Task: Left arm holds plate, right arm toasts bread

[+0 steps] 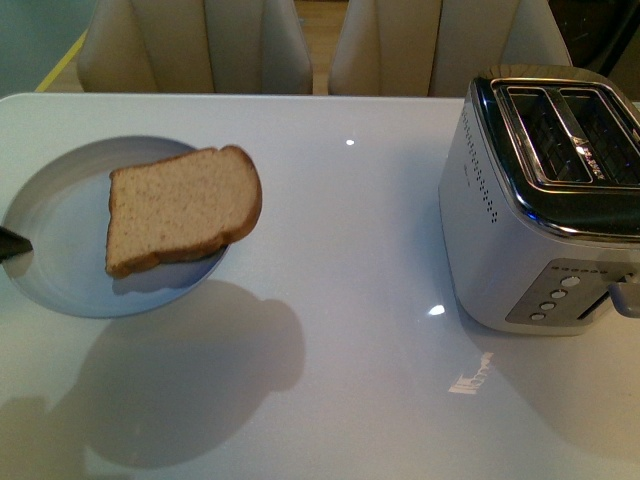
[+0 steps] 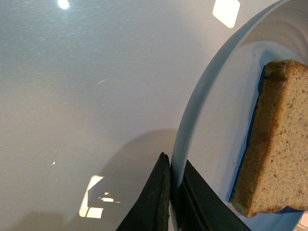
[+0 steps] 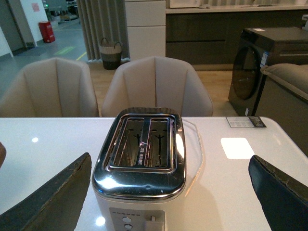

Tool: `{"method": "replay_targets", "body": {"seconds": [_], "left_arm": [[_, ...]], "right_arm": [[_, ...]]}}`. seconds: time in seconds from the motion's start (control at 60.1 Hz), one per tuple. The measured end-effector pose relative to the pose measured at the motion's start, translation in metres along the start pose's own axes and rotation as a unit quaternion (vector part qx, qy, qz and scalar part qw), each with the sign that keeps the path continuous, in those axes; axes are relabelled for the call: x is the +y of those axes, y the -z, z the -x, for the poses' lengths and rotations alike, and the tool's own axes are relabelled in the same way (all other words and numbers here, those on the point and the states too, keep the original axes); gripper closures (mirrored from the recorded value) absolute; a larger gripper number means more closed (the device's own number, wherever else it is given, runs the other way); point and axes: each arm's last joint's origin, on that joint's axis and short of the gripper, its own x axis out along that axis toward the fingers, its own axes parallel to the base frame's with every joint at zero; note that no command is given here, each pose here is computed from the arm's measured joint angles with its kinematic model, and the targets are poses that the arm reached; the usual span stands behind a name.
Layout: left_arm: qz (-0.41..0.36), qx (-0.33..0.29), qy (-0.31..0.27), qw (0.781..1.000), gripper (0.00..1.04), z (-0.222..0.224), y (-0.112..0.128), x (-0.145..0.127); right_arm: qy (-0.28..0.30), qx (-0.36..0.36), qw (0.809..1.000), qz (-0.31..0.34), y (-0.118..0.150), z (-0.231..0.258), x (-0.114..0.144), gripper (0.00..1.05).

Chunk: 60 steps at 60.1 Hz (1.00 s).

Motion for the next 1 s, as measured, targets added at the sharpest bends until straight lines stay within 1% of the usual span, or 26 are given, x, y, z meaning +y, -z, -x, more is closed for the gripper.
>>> {"method": "replay_targets", "body": {"seconds": [0.299, 0.383, 0.433, 0.582, 0.815, 0.998], "left_arm": [[-0.019, -0.007, 0.046, 0.999, 1.02, 0.02, 0.001, -0.078], [-0.033, -0.004, 0.064, 0.997, 1.02, 0.024, 0.006, -0.107], [-0.038, 0.001, 0.072, 0.997, 1.02, 0.025, 0.011, -0.118], [-0.046, 0.017, 0.089, 0.995, 1.02, 0.025, 0.023, -0.143], [-0.063, 0.024, 0.112, 0.991, 1.02, 0.03, 0.032, -0.173], [-0.069, 0.029, 0.115, 0.991, 1.02, 0.032, 0.035, -0.178]], "right_arm": [[0.0, 0.0, 1.0, 0.0, 0.0, 0.0, 0.0, 0.09], [0.0, 0.0, 1.0, 0.0, 0.0, 0.0, 0.0, 0.09], [0.0, 0.0, 1.0, 0.0, 0.0, 0.0, 0.0, 0.09], [0.0, 0.0, 1.0, 0.0, 0.0, 0.0, 0.0, 0.09], [0.0, 0.0, 1.0, 0.0, 0.0, 0.0, 0.0, 0.09], [0.0, 0.0, 1.0, 0.0, 0.0, 0.0, 0.0, 0.09]]}}
